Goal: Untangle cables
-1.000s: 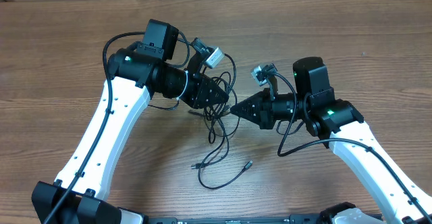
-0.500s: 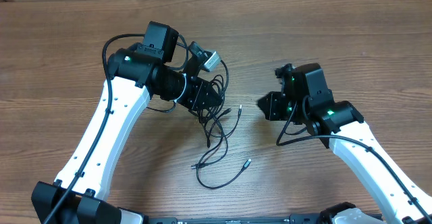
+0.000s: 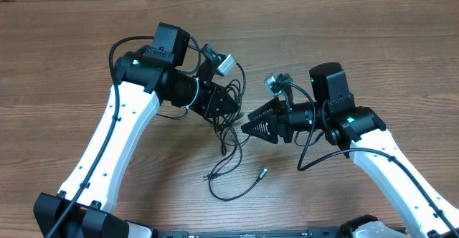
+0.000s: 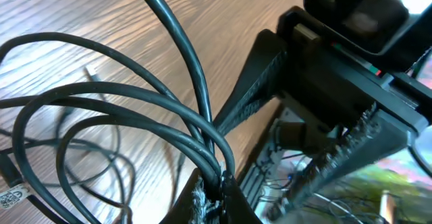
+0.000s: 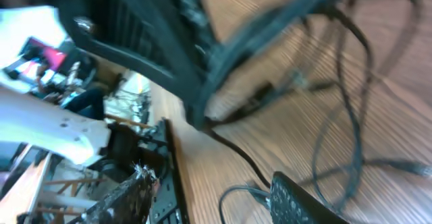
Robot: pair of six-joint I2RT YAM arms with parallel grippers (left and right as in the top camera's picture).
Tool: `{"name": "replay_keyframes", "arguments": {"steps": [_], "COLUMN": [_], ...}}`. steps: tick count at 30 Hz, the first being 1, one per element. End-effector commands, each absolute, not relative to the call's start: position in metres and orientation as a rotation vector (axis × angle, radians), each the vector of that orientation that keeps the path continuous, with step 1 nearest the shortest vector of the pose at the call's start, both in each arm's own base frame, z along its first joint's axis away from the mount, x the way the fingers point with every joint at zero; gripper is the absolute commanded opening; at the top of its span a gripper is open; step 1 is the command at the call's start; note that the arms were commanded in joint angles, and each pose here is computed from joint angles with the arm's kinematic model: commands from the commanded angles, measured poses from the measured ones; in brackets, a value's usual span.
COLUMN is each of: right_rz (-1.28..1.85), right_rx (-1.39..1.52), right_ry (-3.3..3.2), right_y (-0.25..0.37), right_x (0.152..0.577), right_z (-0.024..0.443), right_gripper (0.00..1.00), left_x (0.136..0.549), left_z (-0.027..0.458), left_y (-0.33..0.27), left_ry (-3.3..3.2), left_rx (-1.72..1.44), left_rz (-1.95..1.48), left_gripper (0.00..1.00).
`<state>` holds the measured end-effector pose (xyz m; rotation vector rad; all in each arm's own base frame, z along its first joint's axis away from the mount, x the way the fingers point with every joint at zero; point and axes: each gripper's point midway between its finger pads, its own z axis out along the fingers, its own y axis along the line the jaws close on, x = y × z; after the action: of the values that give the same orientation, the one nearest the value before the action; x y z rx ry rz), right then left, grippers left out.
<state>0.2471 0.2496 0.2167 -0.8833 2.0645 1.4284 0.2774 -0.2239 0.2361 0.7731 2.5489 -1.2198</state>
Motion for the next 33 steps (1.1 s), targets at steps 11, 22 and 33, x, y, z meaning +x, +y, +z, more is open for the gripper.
{"name": "replay_keyframes", "arguments": {"steps": [11,22,33], "right_rz": [1.504,1.504,1.502], "right_rx": [-0.968,-0.968,-0.97], "right_ry": [1.931,1.93,1.925], "right_y": [0.254,0.254,0.254], "right_x": [0.238,0.238,0.238], "right_z": [0.237,0.237,0.238], "right_gripper": [0.22,0.15,0.04], "left_x": [0.263,0.259,0.258], "left_z": [0.248,0.253,0.254], "left_y": [-0.249,-0.254,-0.255], "left_ry": [2.459,2.434,2.431], "left_rx": [0.887,0.897,0.897], "left_rz": [-1.341,-1.393,-1.401], "left_gripper": [0.04,0.05,0.04]}}
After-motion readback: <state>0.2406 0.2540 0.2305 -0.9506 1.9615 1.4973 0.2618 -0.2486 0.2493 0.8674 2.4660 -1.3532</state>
